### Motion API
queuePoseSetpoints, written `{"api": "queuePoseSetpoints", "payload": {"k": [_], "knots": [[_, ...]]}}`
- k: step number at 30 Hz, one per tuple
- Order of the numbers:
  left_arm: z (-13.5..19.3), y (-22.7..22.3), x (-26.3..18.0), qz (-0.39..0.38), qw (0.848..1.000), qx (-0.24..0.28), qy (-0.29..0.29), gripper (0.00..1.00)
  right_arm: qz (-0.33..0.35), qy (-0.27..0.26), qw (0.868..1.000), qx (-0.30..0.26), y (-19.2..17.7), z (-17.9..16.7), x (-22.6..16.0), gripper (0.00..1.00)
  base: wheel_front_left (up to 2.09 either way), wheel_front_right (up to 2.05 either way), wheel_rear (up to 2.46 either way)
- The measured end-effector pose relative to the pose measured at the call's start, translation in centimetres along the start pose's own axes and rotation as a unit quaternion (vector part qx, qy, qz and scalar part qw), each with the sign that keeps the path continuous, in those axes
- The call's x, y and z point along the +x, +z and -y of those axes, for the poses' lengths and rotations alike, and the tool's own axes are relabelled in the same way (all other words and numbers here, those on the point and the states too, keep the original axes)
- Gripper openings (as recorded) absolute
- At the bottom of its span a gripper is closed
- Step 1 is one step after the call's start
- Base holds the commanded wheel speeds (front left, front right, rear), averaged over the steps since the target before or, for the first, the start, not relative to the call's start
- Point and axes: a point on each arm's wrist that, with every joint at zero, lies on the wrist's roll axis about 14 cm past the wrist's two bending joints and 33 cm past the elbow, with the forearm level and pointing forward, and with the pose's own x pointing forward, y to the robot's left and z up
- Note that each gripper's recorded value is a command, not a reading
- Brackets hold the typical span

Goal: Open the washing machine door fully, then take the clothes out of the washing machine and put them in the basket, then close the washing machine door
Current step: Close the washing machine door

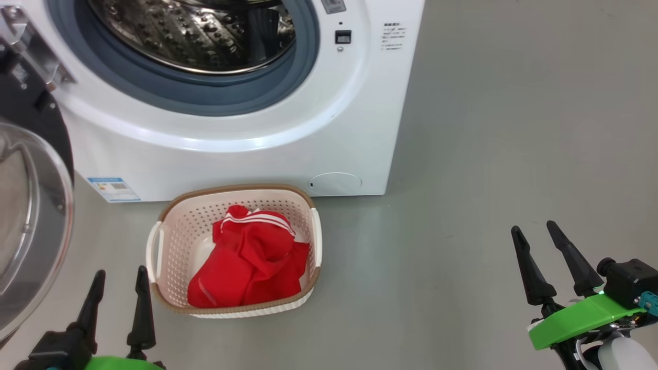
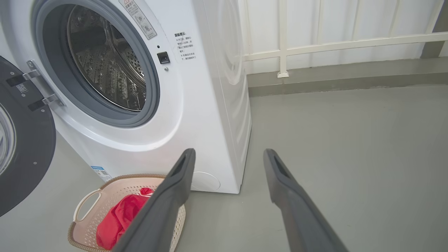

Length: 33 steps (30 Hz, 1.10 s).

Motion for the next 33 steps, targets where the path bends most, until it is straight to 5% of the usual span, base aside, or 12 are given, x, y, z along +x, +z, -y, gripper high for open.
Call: {"api": "queuePoseSetpoints", "payload": {"k": [16,33], "knots": [[-5.2,-0.4,-4.0,-0.006,0.995,-0.026,0.095,1.0,-0.036,0.105,0.994,-0.003,-2.5,-6.5,2.1,1.0,0.0,0.0,0.0],[-11.5,-0.7,-13.1,-0.002,0.969,-0.056,0.242,1.0,-0.063,0.289,0.955,-0.004,-4.6,-19.5,4.1,1.0,0.0,0.0,0.0]]}}
